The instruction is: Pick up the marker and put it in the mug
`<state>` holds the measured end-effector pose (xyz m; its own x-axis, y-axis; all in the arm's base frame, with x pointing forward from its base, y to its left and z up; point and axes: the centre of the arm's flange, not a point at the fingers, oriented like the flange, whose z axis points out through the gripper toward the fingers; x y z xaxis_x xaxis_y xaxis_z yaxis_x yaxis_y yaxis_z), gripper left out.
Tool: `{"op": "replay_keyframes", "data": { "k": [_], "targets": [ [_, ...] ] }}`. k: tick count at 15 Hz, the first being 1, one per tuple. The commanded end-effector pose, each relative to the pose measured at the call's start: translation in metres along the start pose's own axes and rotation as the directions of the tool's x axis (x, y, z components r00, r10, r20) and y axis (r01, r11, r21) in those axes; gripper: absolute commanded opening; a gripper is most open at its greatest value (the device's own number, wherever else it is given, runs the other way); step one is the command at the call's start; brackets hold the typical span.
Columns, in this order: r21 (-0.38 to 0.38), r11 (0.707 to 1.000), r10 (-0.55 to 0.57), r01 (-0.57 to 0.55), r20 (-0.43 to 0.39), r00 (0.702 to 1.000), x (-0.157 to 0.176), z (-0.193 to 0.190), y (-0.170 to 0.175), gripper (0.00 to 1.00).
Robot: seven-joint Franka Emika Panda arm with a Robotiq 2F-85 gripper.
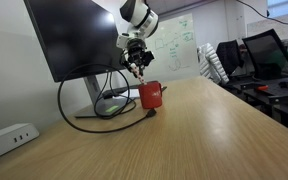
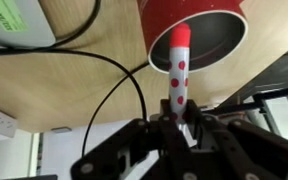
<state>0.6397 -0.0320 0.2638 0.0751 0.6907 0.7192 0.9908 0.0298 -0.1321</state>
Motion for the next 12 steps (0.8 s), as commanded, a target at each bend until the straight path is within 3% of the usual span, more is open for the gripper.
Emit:
{"op": "replay_keyframes", "data": {
  "k": [1, 7, 12],
  "targets": [
    [0.021, 1.0, 0.011, -0.012, 0.019, 1.0, -0.003, -0.004, -0.002, 0.52],
    [0.045, 0.997, 0.052, -0.056, 0.08, 0.995, 0.015, -0.001, -0.013, 0.96],
    [0.055, 0.995, 0.071, -0.079, 0.138, 0.988, 0.045, 0.0, -0.023, 1.0]
  ]
}}
